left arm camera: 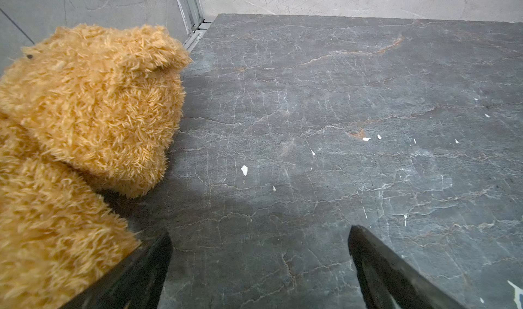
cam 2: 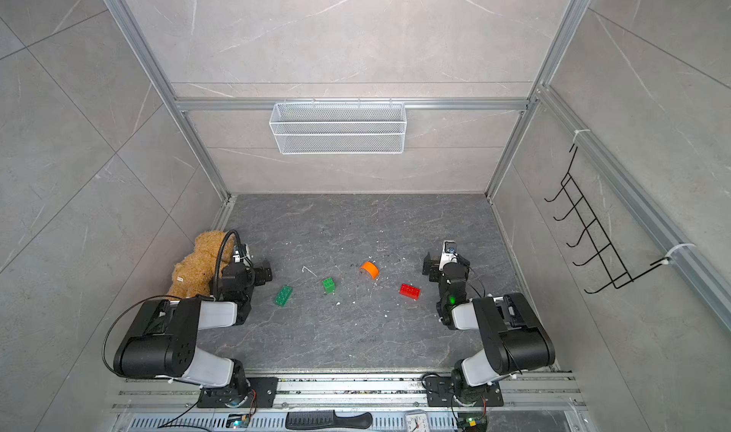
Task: Assemble an ice cream with lego
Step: Pick up the lego brick from the center of the board.
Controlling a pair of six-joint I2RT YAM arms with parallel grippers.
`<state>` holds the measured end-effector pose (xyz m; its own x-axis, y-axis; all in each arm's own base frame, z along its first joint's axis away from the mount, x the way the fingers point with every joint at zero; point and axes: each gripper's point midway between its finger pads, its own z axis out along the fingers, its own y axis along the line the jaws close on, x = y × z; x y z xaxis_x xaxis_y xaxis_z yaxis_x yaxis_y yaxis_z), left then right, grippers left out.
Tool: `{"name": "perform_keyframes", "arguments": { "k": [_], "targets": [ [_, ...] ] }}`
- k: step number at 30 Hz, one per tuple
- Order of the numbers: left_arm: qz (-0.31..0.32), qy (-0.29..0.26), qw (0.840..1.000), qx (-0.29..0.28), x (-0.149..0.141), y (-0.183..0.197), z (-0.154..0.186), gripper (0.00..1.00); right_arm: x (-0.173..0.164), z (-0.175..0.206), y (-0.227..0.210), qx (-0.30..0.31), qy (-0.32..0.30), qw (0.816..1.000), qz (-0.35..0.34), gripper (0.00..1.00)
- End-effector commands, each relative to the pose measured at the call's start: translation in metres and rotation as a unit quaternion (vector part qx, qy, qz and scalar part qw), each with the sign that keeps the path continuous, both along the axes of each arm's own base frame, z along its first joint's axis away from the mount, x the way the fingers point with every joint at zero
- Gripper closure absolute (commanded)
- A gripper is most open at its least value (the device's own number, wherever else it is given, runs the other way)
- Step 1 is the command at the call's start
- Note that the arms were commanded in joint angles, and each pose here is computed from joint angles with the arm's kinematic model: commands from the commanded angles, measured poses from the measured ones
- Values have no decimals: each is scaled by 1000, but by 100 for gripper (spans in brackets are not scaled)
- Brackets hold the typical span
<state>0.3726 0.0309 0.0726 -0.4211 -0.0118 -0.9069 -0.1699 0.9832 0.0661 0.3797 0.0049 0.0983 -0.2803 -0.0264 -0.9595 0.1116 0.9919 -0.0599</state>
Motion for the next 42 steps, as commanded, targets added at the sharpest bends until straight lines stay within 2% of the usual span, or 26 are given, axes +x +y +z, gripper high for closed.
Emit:
{"name": "perform_keyframes", "arguments": {
  "k": [1,36,42],
  "targets": [
    [-4,-26,1000,-8,10,0,14,0,4,2,-2,9,-4,1000,-8,0],
    [-6,-25,1000,-8,10,0,14,0,4,2,-2,9,-3,1000,-8,0],
    [4,-21,1000,-6,11,3,23,0,1,16,-10,6,-1,1000,-31,0]
  ]
}}
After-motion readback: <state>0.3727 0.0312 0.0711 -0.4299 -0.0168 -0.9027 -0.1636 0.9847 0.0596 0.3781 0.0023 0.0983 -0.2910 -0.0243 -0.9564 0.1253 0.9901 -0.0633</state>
